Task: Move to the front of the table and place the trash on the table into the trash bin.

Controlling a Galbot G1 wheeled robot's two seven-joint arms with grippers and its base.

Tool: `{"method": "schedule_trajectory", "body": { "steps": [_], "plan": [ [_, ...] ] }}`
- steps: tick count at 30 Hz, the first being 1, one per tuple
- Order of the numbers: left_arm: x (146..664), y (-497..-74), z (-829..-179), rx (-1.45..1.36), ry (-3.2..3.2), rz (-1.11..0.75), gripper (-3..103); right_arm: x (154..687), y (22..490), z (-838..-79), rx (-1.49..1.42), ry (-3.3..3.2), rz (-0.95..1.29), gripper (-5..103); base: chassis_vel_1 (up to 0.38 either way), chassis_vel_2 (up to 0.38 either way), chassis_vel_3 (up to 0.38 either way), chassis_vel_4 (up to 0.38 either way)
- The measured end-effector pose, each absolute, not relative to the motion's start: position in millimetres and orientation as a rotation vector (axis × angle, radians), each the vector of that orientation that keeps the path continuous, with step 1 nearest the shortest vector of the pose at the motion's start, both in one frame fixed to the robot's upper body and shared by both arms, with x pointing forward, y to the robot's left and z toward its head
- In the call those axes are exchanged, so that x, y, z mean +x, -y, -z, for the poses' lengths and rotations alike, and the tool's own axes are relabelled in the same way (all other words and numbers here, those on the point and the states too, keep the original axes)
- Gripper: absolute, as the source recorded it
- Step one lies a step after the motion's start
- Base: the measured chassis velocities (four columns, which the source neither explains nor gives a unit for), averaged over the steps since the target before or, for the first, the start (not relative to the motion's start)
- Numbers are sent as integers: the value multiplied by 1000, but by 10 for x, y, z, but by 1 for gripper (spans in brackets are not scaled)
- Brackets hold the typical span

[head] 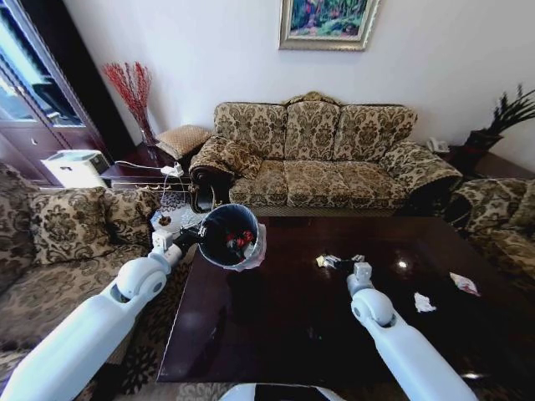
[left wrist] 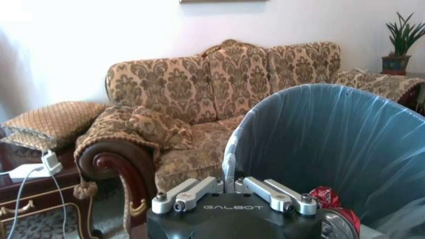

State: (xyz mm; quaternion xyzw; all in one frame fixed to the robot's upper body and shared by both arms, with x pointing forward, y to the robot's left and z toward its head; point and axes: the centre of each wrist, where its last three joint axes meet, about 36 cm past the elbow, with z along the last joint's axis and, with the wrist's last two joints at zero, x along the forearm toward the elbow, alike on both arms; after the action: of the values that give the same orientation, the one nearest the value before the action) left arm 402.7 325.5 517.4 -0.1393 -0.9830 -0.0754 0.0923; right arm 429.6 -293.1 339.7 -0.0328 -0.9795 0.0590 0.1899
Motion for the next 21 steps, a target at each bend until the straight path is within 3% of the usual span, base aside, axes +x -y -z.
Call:
{"method": "schedule_trajectory", "body": {
  "steps": [21],
  "plan": [
    [3924,-3318,-5117,-298,2907,234,2,4930,2878,-2338,163,2747,0,100,0,0,0,0]
  ]
}}
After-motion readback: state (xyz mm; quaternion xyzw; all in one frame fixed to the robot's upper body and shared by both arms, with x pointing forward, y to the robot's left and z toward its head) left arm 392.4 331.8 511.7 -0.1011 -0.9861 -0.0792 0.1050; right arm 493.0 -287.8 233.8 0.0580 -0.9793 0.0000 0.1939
